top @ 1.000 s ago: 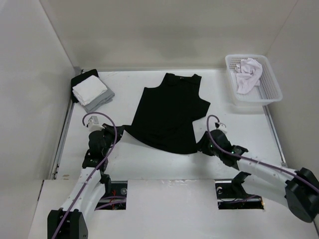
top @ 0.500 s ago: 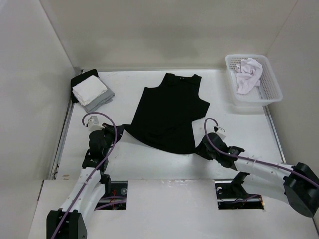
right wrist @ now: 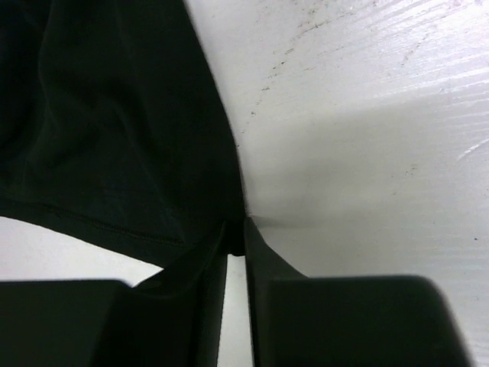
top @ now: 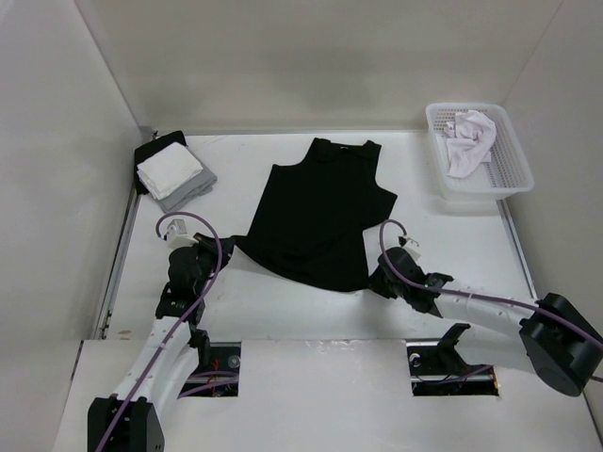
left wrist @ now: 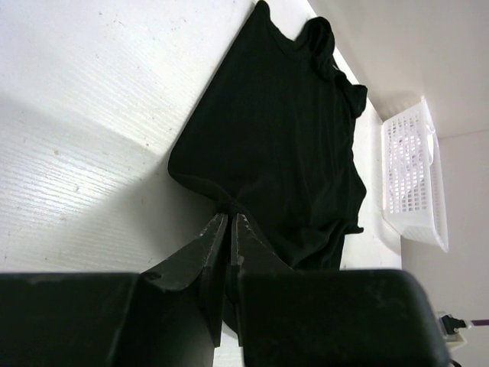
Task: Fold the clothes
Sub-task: Fold the tank top
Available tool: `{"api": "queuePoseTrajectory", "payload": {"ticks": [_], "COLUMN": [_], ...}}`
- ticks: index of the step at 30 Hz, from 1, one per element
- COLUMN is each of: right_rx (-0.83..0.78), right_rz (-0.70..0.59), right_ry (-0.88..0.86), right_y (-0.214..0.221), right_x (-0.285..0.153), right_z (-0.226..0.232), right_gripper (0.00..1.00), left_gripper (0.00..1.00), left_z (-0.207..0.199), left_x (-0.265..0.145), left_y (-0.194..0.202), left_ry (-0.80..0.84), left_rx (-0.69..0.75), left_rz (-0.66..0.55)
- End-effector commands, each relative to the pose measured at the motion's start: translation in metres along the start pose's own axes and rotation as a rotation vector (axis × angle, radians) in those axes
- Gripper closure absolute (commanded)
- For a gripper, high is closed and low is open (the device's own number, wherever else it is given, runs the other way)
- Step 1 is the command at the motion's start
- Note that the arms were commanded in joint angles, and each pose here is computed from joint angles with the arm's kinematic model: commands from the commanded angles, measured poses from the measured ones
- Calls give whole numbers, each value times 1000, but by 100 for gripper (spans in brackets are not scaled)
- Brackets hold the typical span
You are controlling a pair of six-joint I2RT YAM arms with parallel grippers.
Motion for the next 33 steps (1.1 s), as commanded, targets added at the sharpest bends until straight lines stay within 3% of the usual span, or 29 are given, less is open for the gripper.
{"api": "queuePoseTrajectory", "payload": {"ticks": [1, 3, 7, 13, 23, 28, 33], "right_rx": [1, 11, 28, -65, -196, -246, -282], "right_rz": [4, -26, -164, -378, -807, -896, -1028], "right_ry": [-3, -19, -113, -275, -429, -518, -503], "right_y": [-1, -5, -26, -75, -190, -227, -245], "right_x": [2, -1, -25, -134, -367, -432, -455], "right_z": [2, 3, 16, 58, 126, 155, 174], "right_gripper": [86, 94, 100, 100, 100, 100, 100], "left_gripper": [96, 96, 97, 100, 100, 100, 100], "left_z": [-16, -15, -22, -84, -244, -292, -308], "left_x": [1, 1, 0, -29, -191, -236, -235], "left_y": [-13, -13, -18, -59, -201, -243, -262], "left_ry": [58, 57, 78, 236, 628, 716, 695], "left_rx": [13, 10, 5, -49, -76, -37, -2], "left_rz": [-51, -52, -58, -138, -601, -733, -775]}}
Point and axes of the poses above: each gripper's point midway between its finger pads, its own x axis out along the fingers, its own z axis along the line the jaws close on, y = z × x, the point moved 7 cm from there along -x, back along the fingers, and after that the axes turned 2 degrees about x, right-handed, at the moved point
